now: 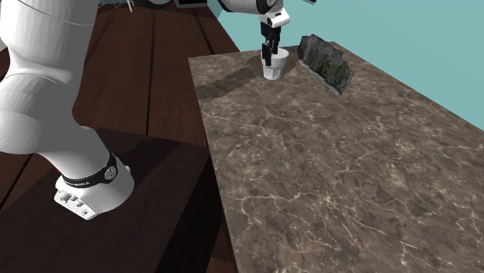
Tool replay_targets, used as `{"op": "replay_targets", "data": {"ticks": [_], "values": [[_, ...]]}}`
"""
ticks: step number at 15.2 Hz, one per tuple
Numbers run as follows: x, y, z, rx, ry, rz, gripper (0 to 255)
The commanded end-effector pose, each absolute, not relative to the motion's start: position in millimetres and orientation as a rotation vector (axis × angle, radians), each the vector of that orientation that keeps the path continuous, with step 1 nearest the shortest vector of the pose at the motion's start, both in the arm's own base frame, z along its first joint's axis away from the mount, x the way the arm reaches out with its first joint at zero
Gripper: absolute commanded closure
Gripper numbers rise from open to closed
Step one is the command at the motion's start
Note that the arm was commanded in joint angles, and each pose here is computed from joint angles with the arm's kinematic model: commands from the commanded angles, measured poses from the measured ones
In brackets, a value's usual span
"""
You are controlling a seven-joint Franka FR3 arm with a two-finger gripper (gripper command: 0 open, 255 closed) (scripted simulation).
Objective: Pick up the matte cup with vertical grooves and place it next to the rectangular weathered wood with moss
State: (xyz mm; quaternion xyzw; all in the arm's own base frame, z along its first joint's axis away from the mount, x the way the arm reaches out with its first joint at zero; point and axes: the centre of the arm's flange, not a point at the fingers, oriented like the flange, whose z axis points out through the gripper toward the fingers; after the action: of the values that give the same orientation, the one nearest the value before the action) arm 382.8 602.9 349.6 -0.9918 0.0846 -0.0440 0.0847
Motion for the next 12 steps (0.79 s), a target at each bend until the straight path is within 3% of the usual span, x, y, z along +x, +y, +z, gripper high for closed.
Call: {"op": "replay_targets", "data": {"ticks": [1,5,12], "values": [[383,603,350,-2.958,0.252,-0.131,0],[378,595,399,-2.958,0.252,-0.131,0],[378,595,399,-2.958,0.252,-0.131,0]]}}
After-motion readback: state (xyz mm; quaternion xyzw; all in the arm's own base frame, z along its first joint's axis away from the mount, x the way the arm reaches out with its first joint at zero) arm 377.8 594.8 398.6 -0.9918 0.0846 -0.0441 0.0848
